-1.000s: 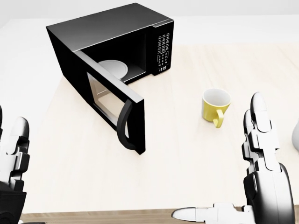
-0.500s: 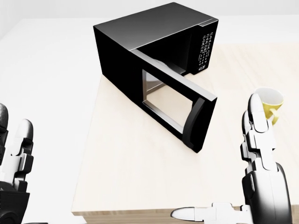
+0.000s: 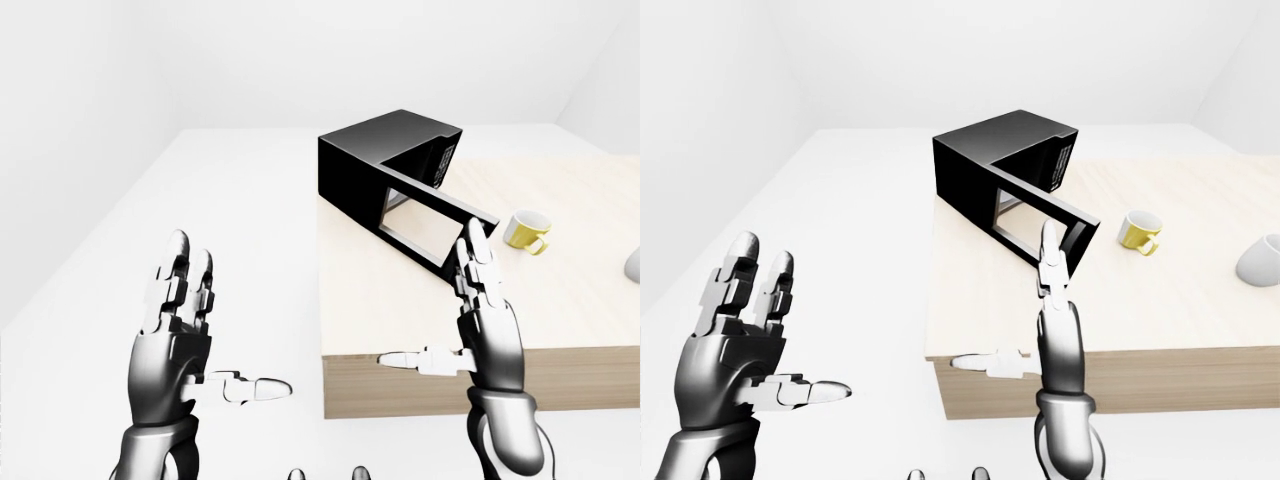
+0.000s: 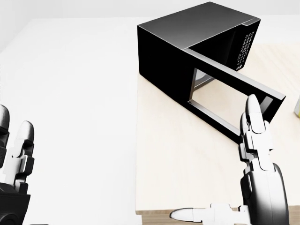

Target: Close the microwave.

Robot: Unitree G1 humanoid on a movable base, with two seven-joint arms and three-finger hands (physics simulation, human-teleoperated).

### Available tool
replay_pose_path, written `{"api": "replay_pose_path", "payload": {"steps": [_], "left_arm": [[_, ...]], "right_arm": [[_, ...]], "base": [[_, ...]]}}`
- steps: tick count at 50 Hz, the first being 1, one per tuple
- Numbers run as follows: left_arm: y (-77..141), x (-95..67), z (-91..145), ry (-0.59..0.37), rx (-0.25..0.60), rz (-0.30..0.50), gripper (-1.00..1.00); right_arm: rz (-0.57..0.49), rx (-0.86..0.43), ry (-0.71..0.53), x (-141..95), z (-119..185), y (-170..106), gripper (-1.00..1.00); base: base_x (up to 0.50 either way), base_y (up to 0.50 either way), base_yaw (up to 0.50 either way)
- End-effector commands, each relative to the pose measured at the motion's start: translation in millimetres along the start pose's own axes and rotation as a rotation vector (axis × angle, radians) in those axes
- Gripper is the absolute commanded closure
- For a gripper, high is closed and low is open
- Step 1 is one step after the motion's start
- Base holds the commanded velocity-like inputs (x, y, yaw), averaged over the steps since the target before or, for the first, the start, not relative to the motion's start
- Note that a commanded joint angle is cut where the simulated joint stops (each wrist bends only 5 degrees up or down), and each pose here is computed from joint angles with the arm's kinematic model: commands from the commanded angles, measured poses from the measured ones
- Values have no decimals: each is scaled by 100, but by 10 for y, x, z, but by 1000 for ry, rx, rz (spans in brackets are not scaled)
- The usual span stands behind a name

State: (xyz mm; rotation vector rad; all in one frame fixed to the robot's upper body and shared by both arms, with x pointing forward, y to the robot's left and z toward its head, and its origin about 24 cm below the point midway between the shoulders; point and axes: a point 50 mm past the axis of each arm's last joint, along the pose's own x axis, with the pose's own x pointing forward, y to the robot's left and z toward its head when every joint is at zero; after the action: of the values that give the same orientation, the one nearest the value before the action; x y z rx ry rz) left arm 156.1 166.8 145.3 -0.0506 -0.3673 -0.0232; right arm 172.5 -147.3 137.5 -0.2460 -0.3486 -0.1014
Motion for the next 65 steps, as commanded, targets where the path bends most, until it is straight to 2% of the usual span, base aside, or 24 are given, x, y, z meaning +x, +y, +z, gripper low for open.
{"api": "replay_pose_path", "payload": {"steps": [1,8,10,27,29,48,56,65], "left_arm": [[-23,1,-8,7,24,4,-100],[-79,-24,-25,28,37,-24,-100],[-78,18,-17,11,60,-18,-100],[-66,16,-66,33,69,2,-100],[-64,-2,-56,34,50,-4,-100],[-72,15,-155,70,51,-14,-100],[-76,7,-134,64,50,-16,-100],[-73,14,-129,60,52,-16,-100]], "right_arm": [[-8,5,3,22,-14,7,-100],[-16,7,11,25,-34,3,-100],[-2,22,-6,42,-3,11,-100],[-8,25,-3,41,-11,2,-100],[-21,33,4,39,-23,-9,-100],[-12,25,0,28,-10,13,-100],[-8,14,40,65,-152,44,-100],[5,-1,145,259,-681,199,-100]], "base": [[0,0,0],[0,0,0],[50,0,0],[50,0,0],[43,1,0],[0,0,0],[0,0,0],[0,0,0]]}}
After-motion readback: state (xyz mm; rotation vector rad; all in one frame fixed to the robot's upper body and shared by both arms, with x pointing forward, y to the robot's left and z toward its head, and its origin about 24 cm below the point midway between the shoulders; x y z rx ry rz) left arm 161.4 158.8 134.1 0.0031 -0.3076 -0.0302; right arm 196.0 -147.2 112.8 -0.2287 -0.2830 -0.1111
